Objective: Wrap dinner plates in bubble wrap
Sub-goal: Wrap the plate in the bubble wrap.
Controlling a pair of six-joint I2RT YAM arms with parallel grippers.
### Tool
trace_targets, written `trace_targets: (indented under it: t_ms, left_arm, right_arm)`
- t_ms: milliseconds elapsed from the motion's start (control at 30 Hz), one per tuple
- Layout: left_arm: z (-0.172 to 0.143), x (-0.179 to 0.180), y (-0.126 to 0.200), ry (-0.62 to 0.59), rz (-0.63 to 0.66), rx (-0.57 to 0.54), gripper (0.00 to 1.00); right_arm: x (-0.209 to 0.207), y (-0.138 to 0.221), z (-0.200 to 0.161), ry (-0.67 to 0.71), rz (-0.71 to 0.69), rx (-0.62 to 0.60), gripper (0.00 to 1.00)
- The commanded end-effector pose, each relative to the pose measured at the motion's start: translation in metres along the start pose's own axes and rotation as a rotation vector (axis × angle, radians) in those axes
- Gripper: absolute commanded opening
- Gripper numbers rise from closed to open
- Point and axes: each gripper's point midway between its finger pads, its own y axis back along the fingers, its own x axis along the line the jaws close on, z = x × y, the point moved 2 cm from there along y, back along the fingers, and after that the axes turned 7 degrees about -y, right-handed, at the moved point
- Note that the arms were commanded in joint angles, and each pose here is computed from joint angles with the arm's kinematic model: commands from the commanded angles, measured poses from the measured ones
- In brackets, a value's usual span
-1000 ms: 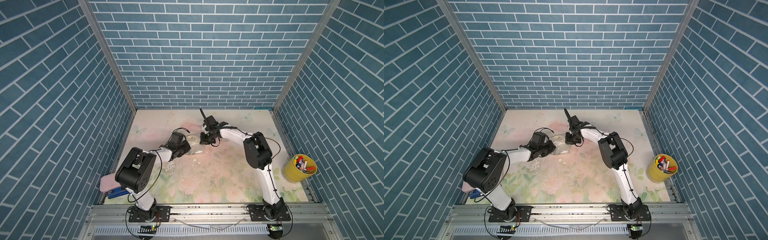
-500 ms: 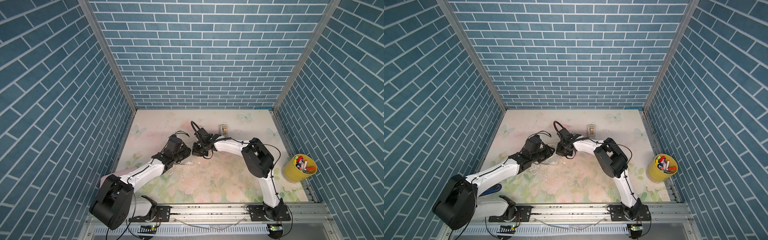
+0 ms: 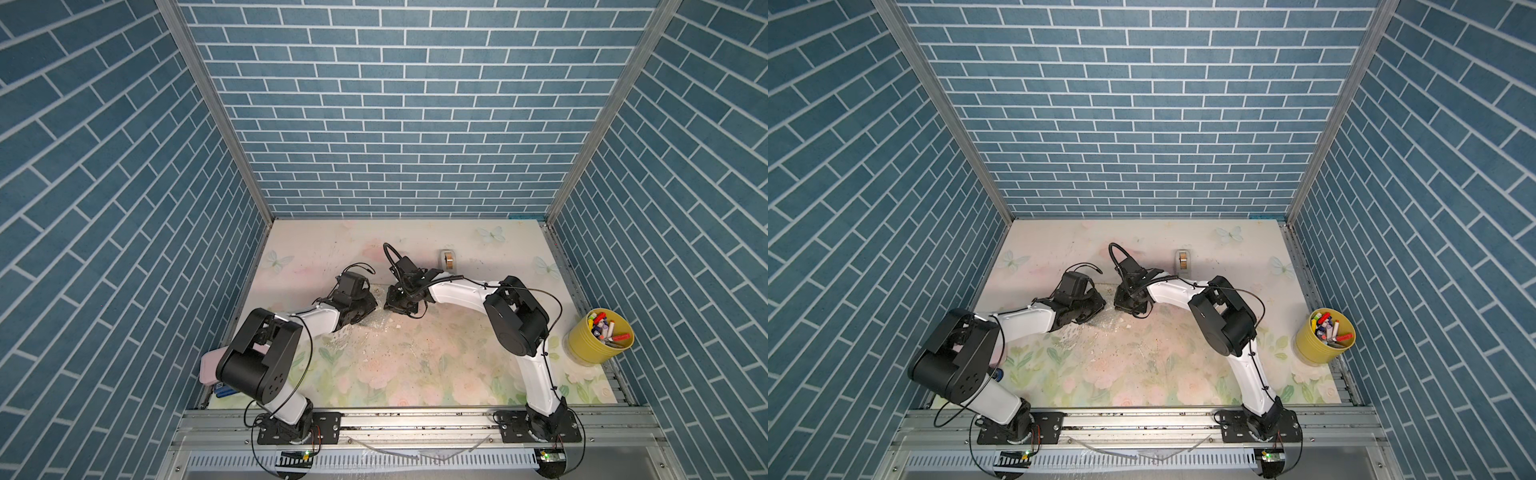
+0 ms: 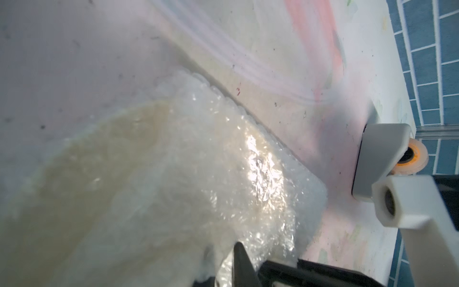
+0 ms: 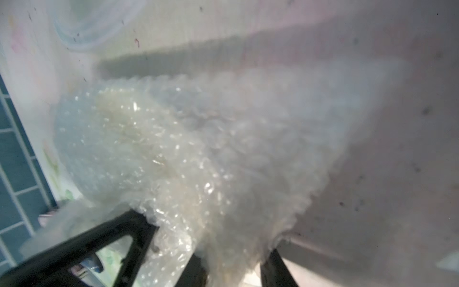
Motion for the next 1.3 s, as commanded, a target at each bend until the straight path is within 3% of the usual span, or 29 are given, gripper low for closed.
trace_targets:
  t_ms: [0, 200, 467, 633, 967, 1100, 1267]
  left_arm:
    - [0.001, 0.014, -0.01, -0.037, 0.05, 0.011, 0.2]
    - [-0.009, 0.033, -0.005, -0.018, 0.063, 0.016, 0.21]
    - [-0.006, 0.026, 0.0, -0.059, 0.048, 0.026, 0.24]
    - [-0.003, 0.024, 0.003, -0.088, 0.05, 0.027, 0.24]
    - [-0.012, 0.023, -0.001, -0.137, 0.035, 0.086, 0.29]
    - [-0.014, 0.008, -0.005, -0.166, -0.004, 0.106, 0.28]
    - [-0.024, 0.006, -0.008, -0.175, -0.017, 0.138, 0.26]
  right_arm:
    - [-0.013, 0.029, 0.011, 0.054, -0.128, -0.049, 0.5]
    - [-0.001, 0.067, 0.054, 0.178, -0.11, -0.12, 0.6]
    - [0.027, 0.025, 0.083, 0.307, -0.047, -0.025, 0.44]
    - [0.022, 0.004, 0.069, 0.268, -0.028, 0.026, 0.32]
    - [-0.005, 0.013, 0.021, 0.157, -0.014, 0.041, 0.23]
    - [-0.01, 0.019, 0.004, 0.143, -0.009, 0.051, 0.24]
    - [-0.015, 0.071, 0.028, 0.193, -0.089, -0.091, 0.38]
